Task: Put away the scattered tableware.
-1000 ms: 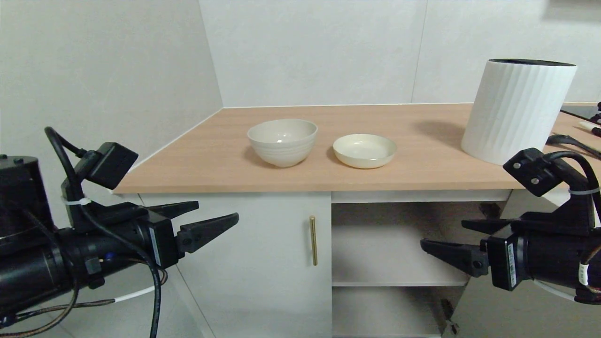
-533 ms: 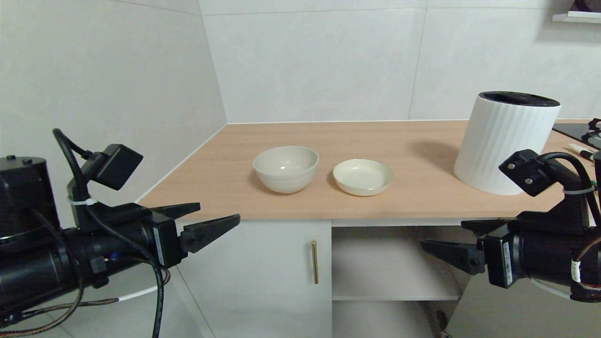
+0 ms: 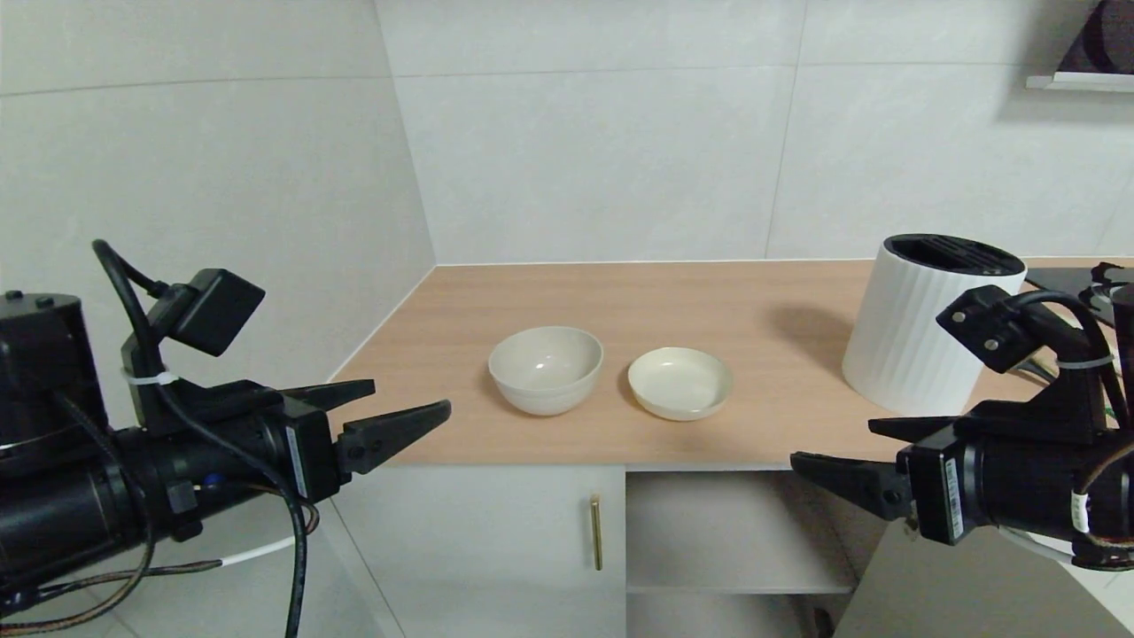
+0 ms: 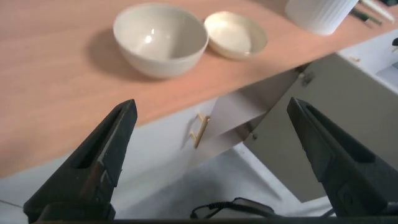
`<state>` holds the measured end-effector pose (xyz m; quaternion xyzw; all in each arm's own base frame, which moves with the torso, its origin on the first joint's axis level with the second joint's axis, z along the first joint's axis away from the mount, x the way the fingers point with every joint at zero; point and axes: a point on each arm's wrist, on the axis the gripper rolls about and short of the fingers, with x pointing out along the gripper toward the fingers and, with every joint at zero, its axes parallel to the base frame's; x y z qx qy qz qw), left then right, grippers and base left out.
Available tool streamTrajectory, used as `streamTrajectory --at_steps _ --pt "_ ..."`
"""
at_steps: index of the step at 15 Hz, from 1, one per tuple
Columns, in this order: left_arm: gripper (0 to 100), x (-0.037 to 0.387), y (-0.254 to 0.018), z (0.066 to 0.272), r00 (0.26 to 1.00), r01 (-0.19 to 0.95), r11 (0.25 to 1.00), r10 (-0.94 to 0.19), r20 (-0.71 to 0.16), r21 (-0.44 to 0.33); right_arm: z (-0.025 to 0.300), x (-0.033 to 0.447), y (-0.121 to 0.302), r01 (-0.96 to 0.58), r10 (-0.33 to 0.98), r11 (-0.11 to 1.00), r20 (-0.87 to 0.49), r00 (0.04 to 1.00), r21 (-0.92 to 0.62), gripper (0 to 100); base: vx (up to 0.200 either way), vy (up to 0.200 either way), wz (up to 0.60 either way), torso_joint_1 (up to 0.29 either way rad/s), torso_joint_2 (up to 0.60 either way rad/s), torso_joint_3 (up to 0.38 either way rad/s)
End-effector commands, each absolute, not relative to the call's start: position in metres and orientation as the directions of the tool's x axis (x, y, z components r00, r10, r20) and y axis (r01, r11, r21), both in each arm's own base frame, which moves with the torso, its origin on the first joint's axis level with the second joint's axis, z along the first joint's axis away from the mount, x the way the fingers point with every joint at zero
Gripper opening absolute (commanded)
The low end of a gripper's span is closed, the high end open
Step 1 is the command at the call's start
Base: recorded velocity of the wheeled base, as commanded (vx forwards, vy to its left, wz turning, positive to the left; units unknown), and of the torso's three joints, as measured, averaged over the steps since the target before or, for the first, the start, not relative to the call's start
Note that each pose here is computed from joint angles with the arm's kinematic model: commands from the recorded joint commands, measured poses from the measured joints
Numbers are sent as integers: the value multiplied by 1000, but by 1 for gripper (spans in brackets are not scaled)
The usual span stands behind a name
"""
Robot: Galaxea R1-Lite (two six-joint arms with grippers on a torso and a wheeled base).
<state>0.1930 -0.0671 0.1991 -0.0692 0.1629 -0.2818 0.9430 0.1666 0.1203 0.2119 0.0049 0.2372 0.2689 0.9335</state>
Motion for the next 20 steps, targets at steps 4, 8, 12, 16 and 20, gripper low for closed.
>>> streamTrajectory --at_steps 4,8,12,16,20 --pt "100 194 -64 199 802 488 845 -533 -268 -219 210 167 121 -501 503 855 -448 739 135 100 50 0 0 102 -220 -116" --pt "100 191 -63 200 802 493 843 -536 -264 -214 209 167 121 -499 500 857 -449 740 132 100 150 0 0 7 -24 -8" --pt "100 190 -63 213 809 493 846 -532 -249 -206 219 182 130 -463 463 878 -448 764 118 100 0 0 0 0 0 0" --pt "100 213 -66 239 819 313 932 -363 -444 -185 214 227 152 -394 404 909 -527 748 138 100 0 0 0 0 0 0" --pt "100 236 -78 224 779 248 935 -349 -521 -254 214 238 160 -320 389 921 -553 737 222 100 0 0 0 0 0 0"
